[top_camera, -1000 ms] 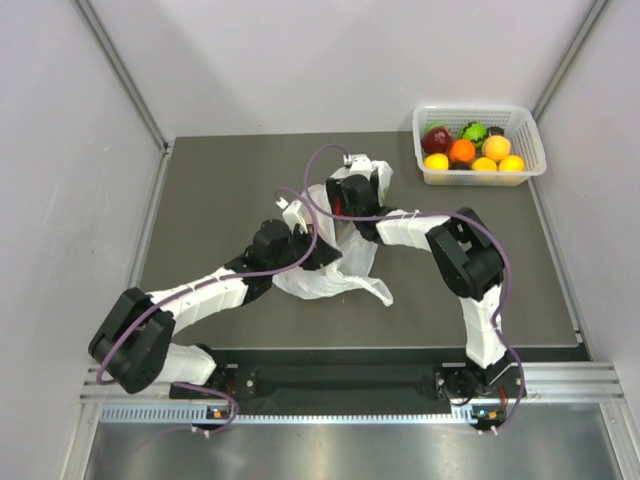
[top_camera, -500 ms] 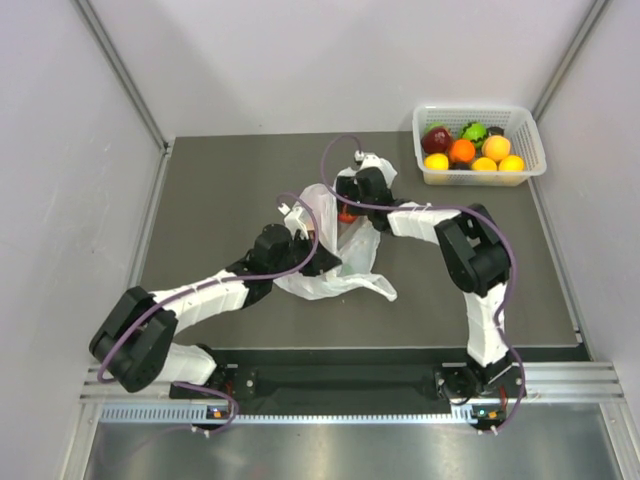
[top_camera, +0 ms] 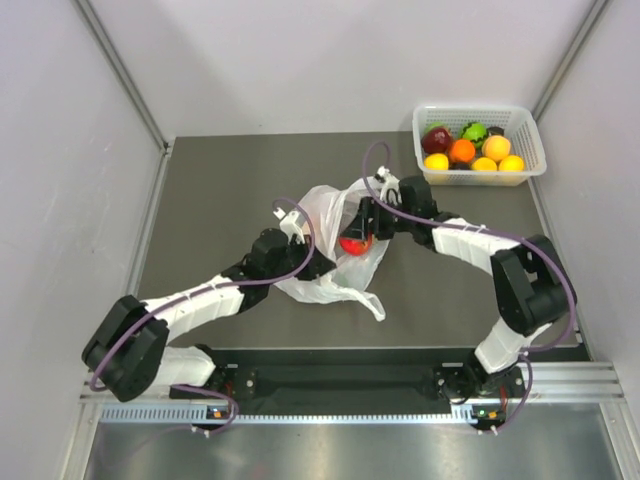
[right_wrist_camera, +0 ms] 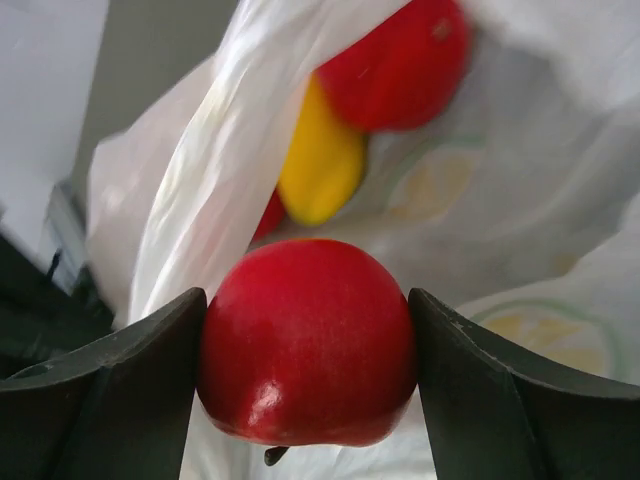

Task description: Untie the knot of the plastic bag and take out the fruit

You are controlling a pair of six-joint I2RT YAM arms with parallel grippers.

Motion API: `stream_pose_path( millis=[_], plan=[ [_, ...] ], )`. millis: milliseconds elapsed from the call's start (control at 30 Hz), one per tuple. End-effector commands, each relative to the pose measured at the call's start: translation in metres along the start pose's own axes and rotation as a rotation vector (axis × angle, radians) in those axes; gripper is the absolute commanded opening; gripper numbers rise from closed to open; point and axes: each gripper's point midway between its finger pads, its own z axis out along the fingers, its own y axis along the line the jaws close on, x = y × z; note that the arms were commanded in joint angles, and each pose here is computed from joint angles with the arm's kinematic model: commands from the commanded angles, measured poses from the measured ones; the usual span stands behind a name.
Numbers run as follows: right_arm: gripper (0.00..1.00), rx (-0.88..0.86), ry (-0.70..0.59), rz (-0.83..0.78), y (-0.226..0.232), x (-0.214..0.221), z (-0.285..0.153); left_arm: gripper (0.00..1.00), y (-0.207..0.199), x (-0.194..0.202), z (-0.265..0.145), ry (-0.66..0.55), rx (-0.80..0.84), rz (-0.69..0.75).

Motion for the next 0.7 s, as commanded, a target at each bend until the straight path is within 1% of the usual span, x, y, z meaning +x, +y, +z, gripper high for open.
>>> stream_pose_path(
  millis=[0, 33, 100, 133, 167, 233, 333, 400, 433, 467, 500, 533, 600, 633, 667],
  plan=[
    [0.13, -0.218, 0.124, -0.001, 0.044, 0.027, -0.031, 0.00, 0.000, -0.010, -0.005, -0.046, -0.017, 0.040],
    [0.12, -0.276, 0.137, -0.011, 0.057, 0.031, -0.042, 0.00, 0.001, -0.012, -0.006, -0.052, -0.022, 0.047],
    [0.05, -0.322, 0.136, -0.022, 0.070, 0.032, -0.054, 0.00, 0.001, -0.014, -0.007, -0.057, -0.025, 0.055],
    [0.03, -0.351, 0.129, -0.038, 0.078, 0.030, -0.062, 0.00, 0.002, -0.012, -0.007, -0.051, -0.033, 0.061],
    [0.00, -0.365, 0.092, -0.069, 0.087, 0.021, -0.075, 0.00, 0.004, -0.012, -0.008, -0.053, -0.039, 0.067],
    [0.00, -0.368, 0.068, -0.091, 0.096, 0.013, -0.090, 0.00, 0.007, -0.009, -0.010, -0.046, -0.049, 0.073],
    [0.00, -0.378, -0.076, -0.187, 0.118, -0.029, -0.128, 0.00, 0.008, -0.005, -0.014, -0.040, -0.044, 0.077],
    [0.00, -0.334, -0.165, -0.211, 0.112, -0.055, -0.144, 0.00, 0.009, -0.002, -0.016, -0.031, -0.047, 0.072],
    [0.00, -0.254, -0.249, -0.223, 0.106, -0.079, -0.152, 0.00, 0.007, -0.002, -0.017, -0.031, -0.042, 0.072],
    [0.00, -0.158, -0.313, -0.202, 0.086, -0.098, -0.160, 0.00, 0.004, -0.004, -0.021, -0.036, -0.037, 0.071],
    [0.00, -0.065, -0.348, -0.171, 0.070, -0.110, -0.164, 0.00, 0.002, -0.006, -0.023, -0.043, -0.033, 0.073],
    [0.00, 0.095, -0.449, -0.154, 0.044, -0.138, -0.174, 0.00, -0.002, -0.010, -0.027, -0.055, -0.024, 0.080],
    [0.00, 0.271, -0.558, -0.100, 0.007, -0.164, -0.191, 0.00, -0.007, -0.015, -0.031, -0.062, -0.024, 0.088],
    [0.00, 0.390, -0.652, -0.056, -0.019, -0.184, -0.203, 0.00, -0.011, -0.019, -0.035, -0.076, -0.020, 0.105],
    [0.00, 0.467, -0.707, -0.017, -0.041, -0.194, -0.216, 0.00, -0.015, -0.025, -0.037, -0.085, -0.015, 0.117]
  ],
)
